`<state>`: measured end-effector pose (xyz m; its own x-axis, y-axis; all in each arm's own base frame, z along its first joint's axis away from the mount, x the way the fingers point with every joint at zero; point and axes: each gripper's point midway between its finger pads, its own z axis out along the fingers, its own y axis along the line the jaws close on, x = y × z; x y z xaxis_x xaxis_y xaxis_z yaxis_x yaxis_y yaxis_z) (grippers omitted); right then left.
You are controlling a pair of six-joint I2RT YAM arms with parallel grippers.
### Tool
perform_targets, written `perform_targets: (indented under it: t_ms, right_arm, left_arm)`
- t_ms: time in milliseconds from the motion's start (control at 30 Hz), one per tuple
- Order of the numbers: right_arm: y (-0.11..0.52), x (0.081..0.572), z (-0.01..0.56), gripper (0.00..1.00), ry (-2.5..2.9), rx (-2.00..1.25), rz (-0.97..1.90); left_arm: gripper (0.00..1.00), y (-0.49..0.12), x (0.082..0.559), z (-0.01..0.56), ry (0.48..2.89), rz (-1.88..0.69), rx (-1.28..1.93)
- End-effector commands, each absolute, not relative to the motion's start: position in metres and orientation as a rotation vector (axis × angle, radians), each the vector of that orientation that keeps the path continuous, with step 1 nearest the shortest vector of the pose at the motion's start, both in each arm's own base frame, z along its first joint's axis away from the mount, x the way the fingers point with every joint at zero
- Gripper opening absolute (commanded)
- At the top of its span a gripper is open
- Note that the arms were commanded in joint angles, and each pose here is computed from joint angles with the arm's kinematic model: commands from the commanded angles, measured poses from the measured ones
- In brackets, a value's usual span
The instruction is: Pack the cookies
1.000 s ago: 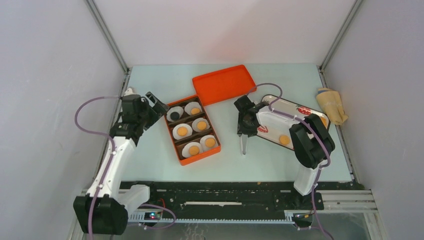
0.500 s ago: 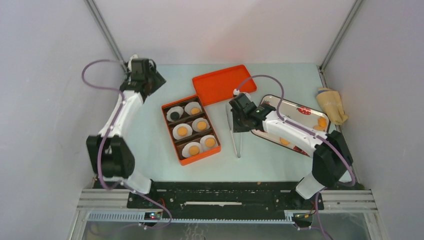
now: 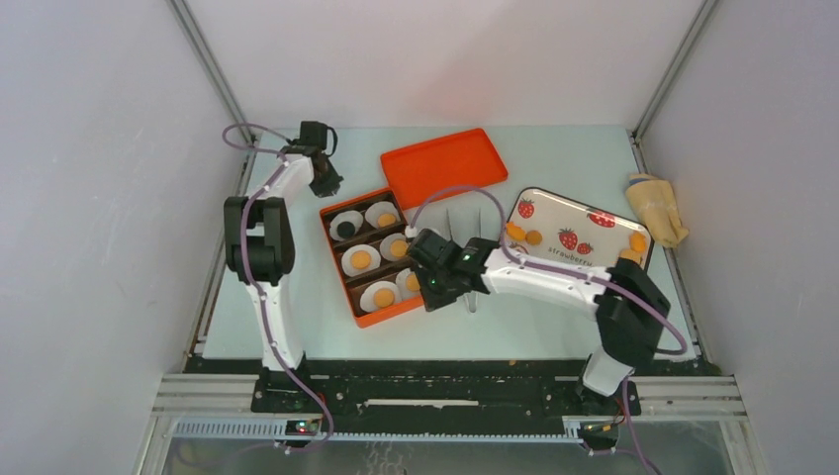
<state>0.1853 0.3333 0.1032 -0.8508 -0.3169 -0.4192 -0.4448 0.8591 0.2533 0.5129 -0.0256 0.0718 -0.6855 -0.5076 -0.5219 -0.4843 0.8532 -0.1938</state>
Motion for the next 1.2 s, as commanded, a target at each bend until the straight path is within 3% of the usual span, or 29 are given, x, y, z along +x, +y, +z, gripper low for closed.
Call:
perform_targets:
  t_ms: [0,267,600,767,1167]
  right_arm:
    - [0.352,0.179,0.083,0.00,2.751,-0.547,0.554]
    - [0.337,0.218,0.049,0.00,2.825,-0.408,0.504]
    - [0.324,0.291,0.067,0.00,2.766,-0.276,0.506]
    - [0.328,0.319,0.080,0.00,2.723,-0.271,0.506]
    - [0.320,0.382,0.083,0.00,2.716,-0.236,0.469]
  left_arm:
    - [0.12,-0.029,0.504,0.086,2.415,-0.081,-0.703]
    - [0.12,-0.046,0.454,0.069,2.453,-0.075,-0.707]
    - [0.11,-0.053,0.392,0.055,2.518,0.094,-0.695]
    - [0.05,-0.058,0.359,0.049,2.554,0.142,-0.663]
    - [0.02,-0.083,0.300,0.054,2.584,0.127,-0.607]
